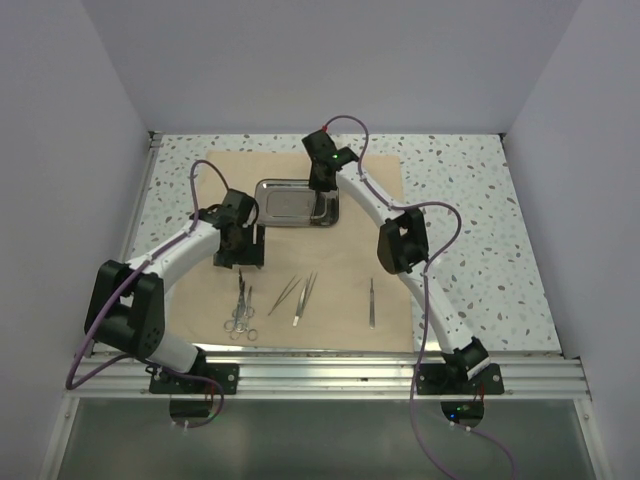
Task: Open and lay out the surgical kit
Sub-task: Pick up the medical item from the container, then place the medical item in the surgical kit.
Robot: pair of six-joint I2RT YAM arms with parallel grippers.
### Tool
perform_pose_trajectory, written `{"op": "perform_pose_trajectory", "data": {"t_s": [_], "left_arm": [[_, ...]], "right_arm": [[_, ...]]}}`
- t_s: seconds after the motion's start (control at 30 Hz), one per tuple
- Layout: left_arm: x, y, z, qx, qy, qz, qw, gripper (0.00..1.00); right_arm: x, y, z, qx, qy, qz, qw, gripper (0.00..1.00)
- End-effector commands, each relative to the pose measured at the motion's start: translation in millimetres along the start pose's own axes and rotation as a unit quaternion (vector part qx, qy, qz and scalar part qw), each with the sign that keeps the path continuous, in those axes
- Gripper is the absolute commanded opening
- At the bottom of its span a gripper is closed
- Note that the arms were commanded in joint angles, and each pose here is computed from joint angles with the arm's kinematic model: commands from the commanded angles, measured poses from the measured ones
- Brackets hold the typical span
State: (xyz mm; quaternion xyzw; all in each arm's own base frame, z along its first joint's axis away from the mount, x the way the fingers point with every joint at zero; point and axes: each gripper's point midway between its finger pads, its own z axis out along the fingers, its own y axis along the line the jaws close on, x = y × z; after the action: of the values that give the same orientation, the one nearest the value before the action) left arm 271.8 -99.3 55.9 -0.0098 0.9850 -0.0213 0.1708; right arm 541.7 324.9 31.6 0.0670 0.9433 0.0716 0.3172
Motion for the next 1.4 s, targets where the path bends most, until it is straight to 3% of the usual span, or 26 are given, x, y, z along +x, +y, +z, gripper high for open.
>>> {"op": "perform_pose_trajectory", "data": {"t_s": [0.0, 0.17, 0.53, 0.77, 0.8, 0.87, 0.9, 0.97, 1.0, 1.2, 1.37], "left_arm": [[-16, -2, 0, 0.014, -0.026, 0.008, 1.000, 0.76], [-14, 0, 3, 0.012, -0.024, 0.008, 1.000, 0.74], [-31, -6, -7, 0.021, -0.040, -0.003, 0.999, 0.72], [-67, -15, -21, 0.025, -0.072, -0.001, 0.997, 0.72], [-71, -17, -18, 0.025, -0.069, 0.000, 0.997, 0.72], [-88, -25, -21, 0.035, -0.083, 0.004, 0.996, 0.71], [-92, -28, -15, 0.035, -0.078, 0.008, 0.996, 0.70], [-108, -41, -9, 0.039, -0.083, 0.019, 0.996, 0.68], [-113, -45, -7, 0.040, -0.083, 0.022, 0.996, 0.68], [-147, -86, 13, 0.042, -0.091, 0.052, 0.994, 0.67], [-170, -104, 30, 0.049, -0.092, 0.050, 0.993, 0.65]], "right_arm": [[63, -26, 17, 0.052, 0.091, -0.036, 0.994, 0.00], [42, -17, -1, 0.032, 0.070, -0.030, 0.997, 0.00], [-42, -8, -100, -0.017, -0.020, -0.013, 1.000, 0.00], [-50, -22, -159, -0.037, -0.040, -0.012, 0.998, 0.00], [-29, -36, -153, -0.020, -0.017, -0.020, 0.999, 0.00], [-32, -42, -183, -0.036, -0.039, -0.017, 0.998, 0.00], [-2, -59, -177, -0.021, -0.009, -0.026, 0.999, 0.00], [7, -62, -202, -0.054, -0.019, -0.030, 0.998, 0.00], [47, -81, -190, -0.039, 0.017, -0.044, 0.998, 0.00], [137, -107, -205, -0.069, 0.063, -0.052, 0.994, 0.00], [174, -116, -213, -0.062, 0.092, -0.064, 0.992, 0.00]]}}
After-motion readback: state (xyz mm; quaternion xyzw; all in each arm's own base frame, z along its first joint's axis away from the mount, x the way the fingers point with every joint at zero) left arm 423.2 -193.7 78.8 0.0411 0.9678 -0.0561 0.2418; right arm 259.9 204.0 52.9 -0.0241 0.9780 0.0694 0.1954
